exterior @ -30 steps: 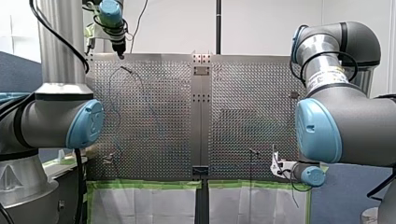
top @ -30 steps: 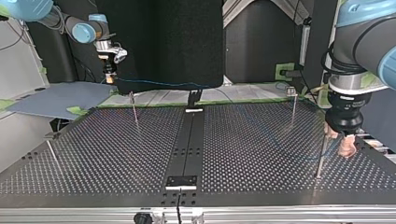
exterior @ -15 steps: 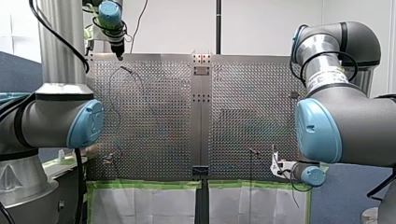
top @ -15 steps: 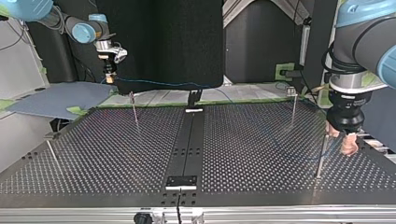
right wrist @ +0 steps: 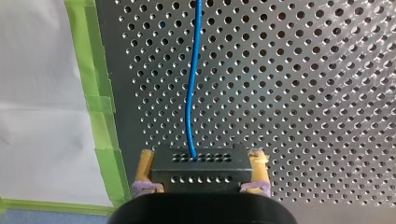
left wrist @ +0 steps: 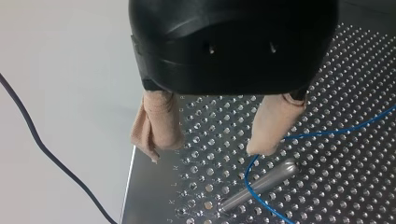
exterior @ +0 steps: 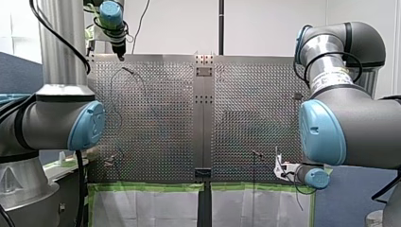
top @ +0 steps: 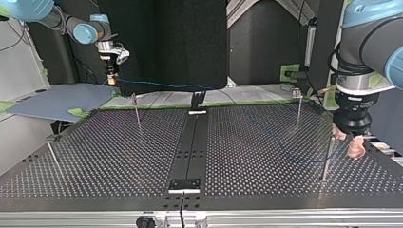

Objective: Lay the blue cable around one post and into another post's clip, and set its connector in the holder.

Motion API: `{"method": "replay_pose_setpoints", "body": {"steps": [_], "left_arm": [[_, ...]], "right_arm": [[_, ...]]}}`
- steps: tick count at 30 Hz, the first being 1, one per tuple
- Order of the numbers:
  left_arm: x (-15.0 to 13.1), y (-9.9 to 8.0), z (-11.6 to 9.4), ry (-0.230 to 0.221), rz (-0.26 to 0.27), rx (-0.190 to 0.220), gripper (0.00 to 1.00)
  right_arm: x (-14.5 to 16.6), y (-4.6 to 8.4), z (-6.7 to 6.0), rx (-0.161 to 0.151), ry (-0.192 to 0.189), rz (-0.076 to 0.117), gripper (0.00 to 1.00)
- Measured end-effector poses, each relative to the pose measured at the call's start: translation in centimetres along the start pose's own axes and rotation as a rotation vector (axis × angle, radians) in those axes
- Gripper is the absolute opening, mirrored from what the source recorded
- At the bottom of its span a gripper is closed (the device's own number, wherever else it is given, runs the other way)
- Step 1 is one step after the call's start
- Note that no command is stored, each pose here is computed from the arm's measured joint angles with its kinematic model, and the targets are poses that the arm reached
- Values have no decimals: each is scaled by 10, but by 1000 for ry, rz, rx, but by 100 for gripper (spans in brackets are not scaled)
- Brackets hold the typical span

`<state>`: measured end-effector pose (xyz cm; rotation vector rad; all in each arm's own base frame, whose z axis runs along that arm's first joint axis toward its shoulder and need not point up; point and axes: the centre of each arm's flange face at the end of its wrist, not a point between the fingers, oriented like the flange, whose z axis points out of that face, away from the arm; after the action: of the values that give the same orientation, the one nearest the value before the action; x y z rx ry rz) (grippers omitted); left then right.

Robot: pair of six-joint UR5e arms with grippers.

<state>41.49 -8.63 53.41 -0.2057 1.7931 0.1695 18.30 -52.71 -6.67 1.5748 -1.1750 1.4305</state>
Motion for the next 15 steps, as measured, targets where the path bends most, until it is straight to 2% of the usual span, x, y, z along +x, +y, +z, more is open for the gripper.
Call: {"method": "replay_pose_setpoints", "body": {"steps": [15], "left_arm": [[0,0,0,-4,-2,3,100]], "right_arm": [[0,0,0,-1,-1,-1,0]]}}
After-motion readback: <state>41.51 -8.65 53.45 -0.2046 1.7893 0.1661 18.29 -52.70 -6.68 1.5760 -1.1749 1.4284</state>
